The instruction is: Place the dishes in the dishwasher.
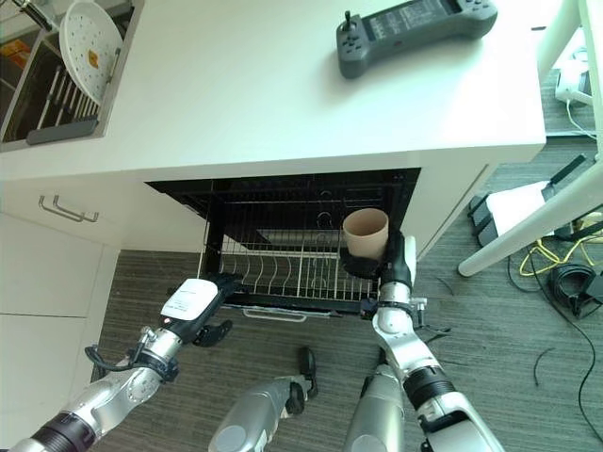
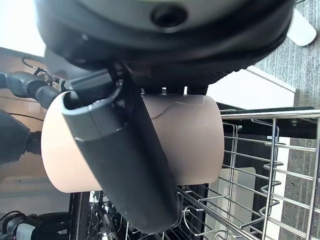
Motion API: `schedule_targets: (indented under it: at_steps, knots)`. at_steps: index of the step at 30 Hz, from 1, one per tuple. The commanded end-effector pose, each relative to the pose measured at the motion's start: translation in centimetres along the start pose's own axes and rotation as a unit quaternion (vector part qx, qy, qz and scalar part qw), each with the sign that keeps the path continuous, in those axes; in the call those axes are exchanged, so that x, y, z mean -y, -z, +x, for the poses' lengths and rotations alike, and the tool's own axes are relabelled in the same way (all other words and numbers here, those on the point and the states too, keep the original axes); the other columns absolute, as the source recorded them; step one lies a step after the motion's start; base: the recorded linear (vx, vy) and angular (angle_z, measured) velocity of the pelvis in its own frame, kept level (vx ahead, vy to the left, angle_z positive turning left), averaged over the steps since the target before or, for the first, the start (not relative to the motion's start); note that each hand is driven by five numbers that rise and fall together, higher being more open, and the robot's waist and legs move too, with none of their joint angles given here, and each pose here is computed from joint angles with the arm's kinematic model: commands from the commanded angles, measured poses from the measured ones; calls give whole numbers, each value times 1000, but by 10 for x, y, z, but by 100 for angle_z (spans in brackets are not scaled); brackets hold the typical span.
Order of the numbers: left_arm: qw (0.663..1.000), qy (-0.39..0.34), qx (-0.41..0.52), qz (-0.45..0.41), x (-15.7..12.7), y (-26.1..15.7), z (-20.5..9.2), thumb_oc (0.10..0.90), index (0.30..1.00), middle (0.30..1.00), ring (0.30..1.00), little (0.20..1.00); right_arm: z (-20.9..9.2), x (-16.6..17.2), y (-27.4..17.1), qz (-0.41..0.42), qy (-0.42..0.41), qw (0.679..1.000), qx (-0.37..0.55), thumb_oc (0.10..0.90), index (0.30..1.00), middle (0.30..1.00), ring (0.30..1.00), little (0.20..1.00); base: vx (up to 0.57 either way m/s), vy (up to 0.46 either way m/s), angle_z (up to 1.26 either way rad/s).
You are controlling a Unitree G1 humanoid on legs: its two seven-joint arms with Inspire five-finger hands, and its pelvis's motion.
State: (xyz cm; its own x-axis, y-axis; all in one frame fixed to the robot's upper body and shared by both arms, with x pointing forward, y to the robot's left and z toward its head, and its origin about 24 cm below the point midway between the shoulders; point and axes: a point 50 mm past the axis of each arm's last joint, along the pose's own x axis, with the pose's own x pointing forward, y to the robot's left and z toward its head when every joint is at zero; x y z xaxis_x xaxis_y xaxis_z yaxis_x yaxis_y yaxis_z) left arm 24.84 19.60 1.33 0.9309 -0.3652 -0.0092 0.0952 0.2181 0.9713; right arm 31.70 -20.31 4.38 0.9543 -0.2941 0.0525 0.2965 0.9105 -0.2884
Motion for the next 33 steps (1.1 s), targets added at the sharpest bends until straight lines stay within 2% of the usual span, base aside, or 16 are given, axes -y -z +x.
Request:
schedule_targets:
  at_steps: [1, 9, 11, 13, 14, 20, 22, 25, 26, 27, 29, 31, 32, 33]
  knots:
    - [998, -67, 18, -11, -16, -8, 4, 800, 900, 900, 900, 900, -31, 26, 55, -77, -6, 992, -96, 800, 900, 900, 900, 900, 0, 0, 0]
    - [997, -70, 16, -11, -16, -7, 4, 800, 900, 900, 900, 900, -40, 18, 69, -62, -53, 985, -151, 800, 900, 900, 900, 900, 0, 0, 0]
    - [998, -66, 12, -13, -12, -7, 2, 800, 900, 900, 900, 900, -47, 13, 80, -7, -71, 977, -202, 800, 900, 900, 900, 900, 0, 0, 0]
    - [998, -65, 10, -13, -11, -7, 2, 800, 900, 900, 900, 900, -50, 11, 83, 12, -85, 972, -218, 800, 900, 900, 900, 900, 0, 0, 0]
    - [998, -63, 10, -14, -9, -7, 1, 800, 900, 900, 900, 900, -56, 5, 88, 53, -101, 961, -252, 800, 900, 900, 900, 900, 0, 0, 0]
    - [998, -62, 8, -16, -7, -9, -1, 800, 900, 900, 900, 900, -64, -3, 93, 55, -124, 954, -267, 800, 900, 900, 900, 900, 4, 1, -1]
    - [998, -60, 7, -17, -6, -9, -3, 800, 900, 900, 900, 900, -68, -4, 96, 94, -119, 944, -292, 800, 900, 900, 900, 900, 0, 0, 0]
    - [998, -60, 3, -18, -6, -8, -4, 800, 900, 900, 900, 900, -71, -5, 98, 106, -114, 939, -306, 800, 900, 900, 900, 900, 0, 0, 0]
    - [998, -61, 1, -20, -5, -8, -5, 800, 900, 900, 900, 900, -64, 2, 90, -19, -118, 966, -228, 800, 900, 900, 900, 900, 0, 0, 0]
    - [998, -63, -1, -22, -6, -8, -6, 800, 900, 900, 900, 900, -57, 8, 77, -100, -100, 978, -151, 800, 900, 900, 900, 900, 0, 0, 0]
    - [998, -64, -4, -23, -7, -7, -6, 800, 900, 900, 900, 900, -48, 15, 58, -176, -98, 978, -62, 800, 900, 900, 900, 900, 0, 0, 0]
    - [998, -66, -7, -24, -7, -5, -8, 800, 900, 900, 900, 900, -46, 25, 60, -173, -61, 978, -95, 800, 900, 900, 900, 900, 0, 0, 0]
    - [998, -66, -7, -24, -5, -6, -9, 800, 900, 900, 900, 900, -45, 26, 49, -165, -42, 985, -38, 800, 900, 900, 900, 900, 0, 0, 0]
    - [998, -66, -7, -24, -5, -6, -9, 800, 900, 900, 900, 900, -45, 26, 49, -165, -42, 985, -38, 800, 900, 900, 900, 900, 0, 0, 0]
